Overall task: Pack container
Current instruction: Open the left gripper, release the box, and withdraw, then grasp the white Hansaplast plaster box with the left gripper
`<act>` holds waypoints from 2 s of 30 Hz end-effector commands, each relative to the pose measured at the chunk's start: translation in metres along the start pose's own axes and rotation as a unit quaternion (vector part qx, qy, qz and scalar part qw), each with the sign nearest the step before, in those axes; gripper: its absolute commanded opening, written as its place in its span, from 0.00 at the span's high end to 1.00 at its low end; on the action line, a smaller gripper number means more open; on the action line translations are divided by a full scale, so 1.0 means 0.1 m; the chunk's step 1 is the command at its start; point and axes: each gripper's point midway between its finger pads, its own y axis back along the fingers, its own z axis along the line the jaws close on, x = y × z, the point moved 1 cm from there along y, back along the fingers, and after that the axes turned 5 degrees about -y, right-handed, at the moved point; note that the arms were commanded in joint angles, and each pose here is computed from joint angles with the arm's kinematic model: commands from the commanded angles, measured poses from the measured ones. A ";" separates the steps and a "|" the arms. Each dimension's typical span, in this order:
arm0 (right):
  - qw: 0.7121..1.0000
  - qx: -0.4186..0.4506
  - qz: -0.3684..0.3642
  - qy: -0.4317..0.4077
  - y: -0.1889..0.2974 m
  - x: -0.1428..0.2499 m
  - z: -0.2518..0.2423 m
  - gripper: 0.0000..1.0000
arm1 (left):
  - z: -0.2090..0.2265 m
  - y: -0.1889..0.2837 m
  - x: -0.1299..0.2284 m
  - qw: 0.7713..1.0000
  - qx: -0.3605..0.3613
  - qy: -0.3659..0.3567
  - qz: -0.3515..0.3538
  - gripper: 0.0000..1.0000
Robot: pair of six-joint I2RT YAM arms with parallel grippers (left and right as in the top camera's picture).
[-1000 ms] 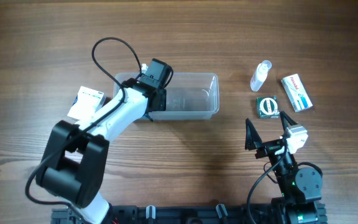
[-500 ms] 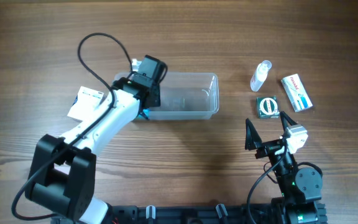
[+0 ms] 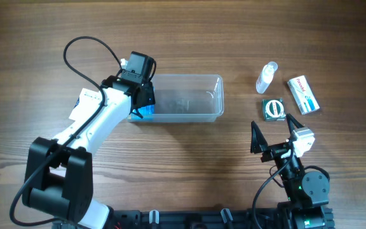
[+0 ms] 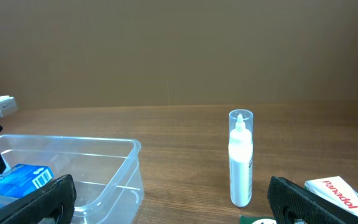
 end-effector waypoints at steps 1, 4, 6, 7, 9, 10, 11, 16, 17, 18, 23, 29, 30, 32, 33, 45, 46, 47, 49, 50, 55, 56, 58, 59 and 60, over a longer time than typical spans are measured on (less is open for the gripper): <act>1.000 -0.005 -0.002 0.009 0.00 -0.01 0.01 0.00 | -0.02 -0.05 0.01 1.000 0.004 0.008 0.008 0.96; 1.000 -0.005 -0.002 0.009 0.00 -0.01 0.01 0.00 | -0.03 -0.19 0.10 1.000 -0.001 0.004 0.031 0.96; 1.000 -0.005 -0.002 0.010 0.00 -0.01 0.01 0.00 | -0.05 -0.28 0.16 0.999 0.001 0.002 0.046 0.96; 1.000 -0.005 -0.002 0.009 0.00 -0.01 0.01 0.00 | -0.05 -0.31 0.18 0.999 0.000 0.001 0.051 0.96; 1.000 -0.005 -0.002 0.009 0.00 -0.01 0.01 0.00 | -0.05 -0.35 0.21 0.998 -0.003 -0.002 0.058 0.96; 1.000 -0.005 -0.002 0.009 0.00 -0.01 0.01 0.00 | -0.05 -0.35 0.21 0.998 -0.003 -0.002 0.058 0.96; 1.000 -0.005 -0.002 0.009 0.00 -0.01 0.01 0.00 | -0.05 -0.35 0.21 0.998 -0.002 -0.002 0.057 0.96; 1.000 -0.005 -0.002 0.009 0.00 -0.01 0.01 0.00 | -0.05 -0.35 0.20 0.998 -0.001 -0.001 0.055 0.96; 1.000 -0.005 -0.002 0.009 0.00 -0.01 0.01 0.00 | -0.05 -0.35 0.20 0.998 -0.001 -0.001 0.055 0.96; 1.000 -0.005 -0.002 0.009 0.00 -0.01 0.01 0.00 | -0.05 -0.35 0.20 0.999 -0.001 -0.001 0.054 0.96; 1.000 -0.005 -0.002 0.009 0.00 -0.01 0.01 0.00 | -0.10 -0.16 -0.03 0.999 0.015 -0.026 0.013 0.96; 1.000 -0.005 -0.002 0.009 0.00 -0.01 0.01 0.00 | 0.09 0.92 -0.70 0.991 0.046 -0.003 -0.124 0.90; 1.000 -0.005 -0.002 0.009 0.00 -0.01 0.01 0.00 | 0.19 1.13 -0.77 0.987 0.048 -0.006 -0.153 0.85; 1.000 -0.005 -0.002 0.009 0.00 -0.01 0.01 0.00 | 0.46 1.49 -0.78 0.982 0.033 -0.023 -0.187 0.65; 1.000 -0.005 -0.002 0.009 0.00 -0.01 0.01 0.00 | 0.62 1.62 -0.72 0.981 0.021 -0.022 -0.191 0.58; 1.000 -0.005 -0.002 0.009 0.00 -0.01 0.01 0.00 | 1.46 1.34 -0.35 0.990 0.012 -0.107 -0.089 0.00; 1.000 -0.005 -0.002 0.009 0.00 -0.01 0.01 0.00 | 1.46 1.26 -0.34 0.989 0.016 -0.127 -0.077 0.00; 1.000 -0.005 -0.002 0.009 0.00 -0.01 0.01 0.00 | 1.46 1.20 -0.33 0.988 0.017 -0.140 -0.068 0.00; 1.000 -0.005 -0.002 0.009 0.00 -0.01 0.01 0.00 | 1.45 0.97 -0.31 0.982 0.024 -0.186 -0.038 0.00; 1.000 -0.005 -0.002 0.009 0.00 -0.01 0.01 0.00 | 1.45 0.88 -0.28 0.979 0.027 -0.202 -0.024 0.00; 1.000 -0.005 -0.002 0.010 0.00 -0.01 0.01 0.00 | 1.42 0.41 -0.16 0.973 0.056 -0.220 0.039 0.00; 1.000 -0.005 -0.002 0.009 0.00 -0.01 0.01 0.00 | 1.41 0.29 -0.10 0.970 0.062 -0.228 0.058 0.00; 1.000 -0.005 -0.002 0.009 0.00 -0.01 0.01 0.00 | 1.41 0.16 -0.06 0.969 0.068 -0.228 0.073 0.00; 1.000 -0.005 -0.002 0.009 0.00 -0.01 0.01 0.00 | 1.41 0.11 -0.05 0.968 0.069 -0.227 0.078 0.00; 1.000 -0.005 -0.002 0.009 0.00 -0.01 0.01 0.00 | 1.41 0.05 -0.04 0.967 0.071 -0.229 0.082 0.00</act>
